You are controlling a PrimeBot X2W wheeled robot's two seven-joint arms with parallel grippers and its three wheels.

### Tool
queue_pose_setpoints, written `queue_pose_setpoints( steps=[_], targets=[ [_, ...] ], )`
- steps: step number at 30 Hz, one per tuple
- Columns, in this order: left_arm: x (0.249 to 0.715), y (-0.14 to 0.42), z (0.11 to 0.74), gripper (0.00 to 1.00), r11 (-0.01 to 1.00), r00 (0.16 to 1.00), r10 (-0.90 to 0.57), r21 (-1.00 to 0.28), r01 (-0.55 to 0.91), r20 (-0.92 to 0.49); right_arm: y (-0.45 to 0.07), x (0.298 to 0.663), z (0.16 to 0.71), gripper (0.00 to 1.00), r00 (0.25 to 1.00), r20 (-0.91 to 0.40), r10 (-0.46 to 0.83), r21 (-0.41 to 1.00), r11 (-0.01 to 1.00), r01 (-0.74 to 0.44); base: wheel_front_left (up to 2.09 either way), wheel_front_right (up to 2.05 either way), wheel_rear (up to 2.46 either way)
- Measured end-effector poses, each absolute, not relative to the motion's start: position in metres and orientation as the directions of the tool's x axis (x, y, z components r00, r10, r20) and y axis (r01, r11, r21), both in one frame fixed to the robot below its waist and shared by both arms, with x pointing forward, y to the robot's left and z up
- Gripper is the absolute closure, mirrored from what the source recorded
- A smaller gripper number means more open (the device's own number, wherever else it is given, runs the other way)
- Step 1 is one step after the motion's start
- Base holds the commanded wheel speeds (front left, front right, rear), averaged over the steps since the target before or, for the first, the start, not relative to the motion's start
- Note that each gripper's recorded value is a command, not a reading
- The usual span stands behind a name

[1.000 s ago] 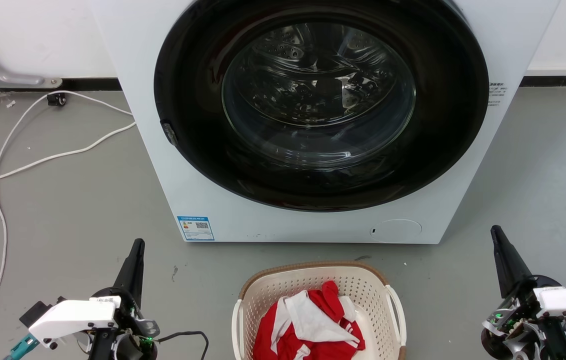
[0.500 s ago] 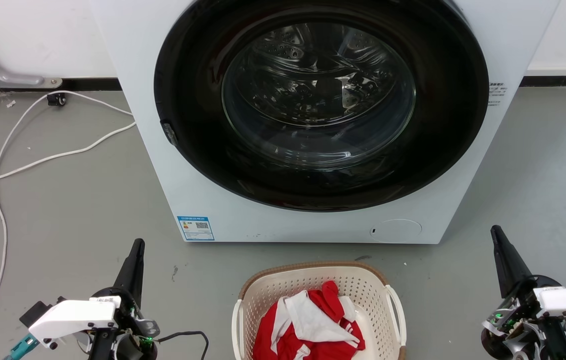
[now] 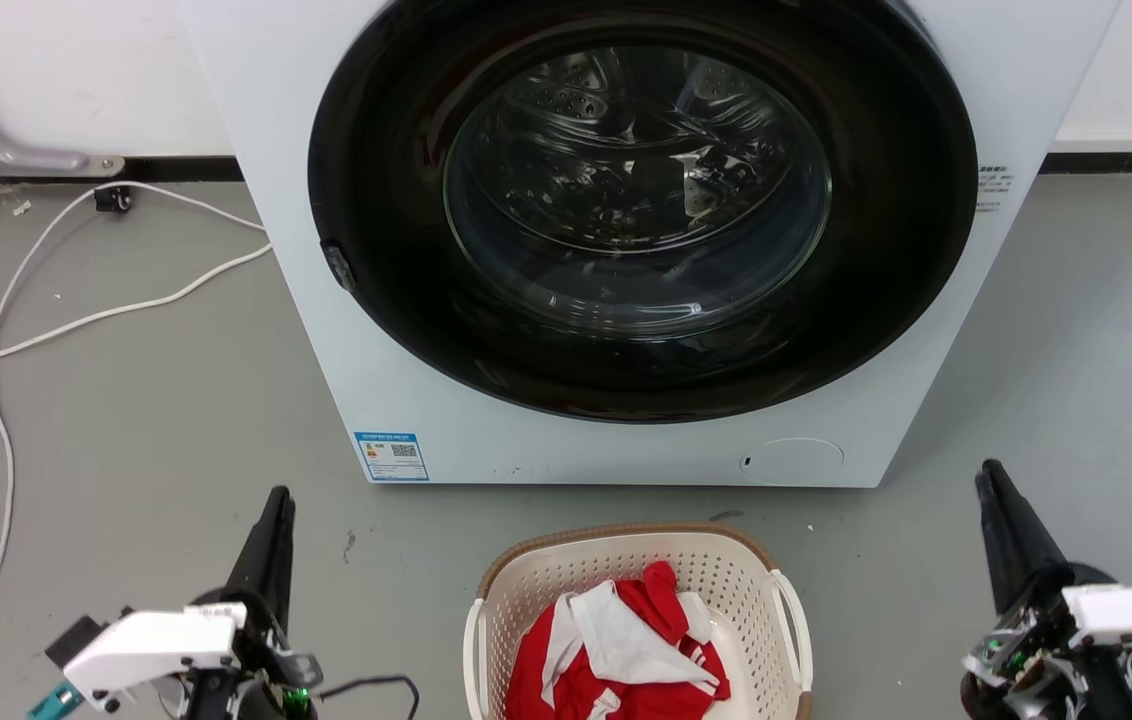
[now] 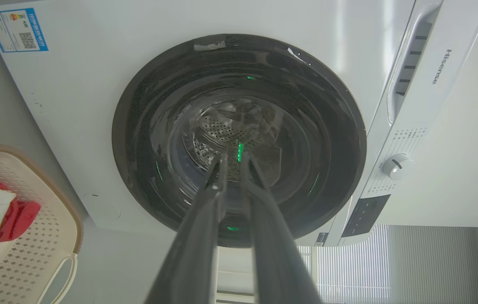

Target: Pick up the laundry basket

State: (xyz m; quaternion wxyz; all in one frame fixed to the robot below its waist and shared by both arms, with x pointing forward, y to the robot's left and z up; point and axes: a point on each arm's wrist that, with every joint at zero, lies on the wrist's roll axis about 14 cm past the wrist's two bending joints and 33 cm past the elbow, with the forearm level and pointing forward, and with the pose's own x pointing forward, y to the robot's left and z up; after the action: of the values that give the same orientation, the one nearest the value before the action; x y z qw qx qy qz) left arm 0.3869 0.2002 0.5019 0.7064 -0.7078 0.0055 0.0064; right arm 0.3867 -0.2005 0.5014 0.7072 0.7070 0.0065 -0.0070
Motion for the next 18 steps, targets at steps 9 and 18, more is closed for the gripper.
queue_pose_setpoints(
  steps=[9, 18],
  targets=[
    [0.37, 0.199, 0.469, 0.0, -0.012, 0.993, 0.016, -0.993, -0.114, -0.114, -0.201, 0.369, 0.469, 0.0, 0.993, -0.117, -0.015, 0.993, -0.004, 0.117, 0.0, 0.0, 0.0],
    [0.367, 0.205, 0.467, 0.0, 0.027, 0.991, 0.055, -0.992, -0.122, -0.12, -0.208, 0.368, 0.469, 0.0, 0.992, -0.116, -0.059, 0.991, 0.058, 0.119, 0.0, 0.0, 0.0]
  ],
)
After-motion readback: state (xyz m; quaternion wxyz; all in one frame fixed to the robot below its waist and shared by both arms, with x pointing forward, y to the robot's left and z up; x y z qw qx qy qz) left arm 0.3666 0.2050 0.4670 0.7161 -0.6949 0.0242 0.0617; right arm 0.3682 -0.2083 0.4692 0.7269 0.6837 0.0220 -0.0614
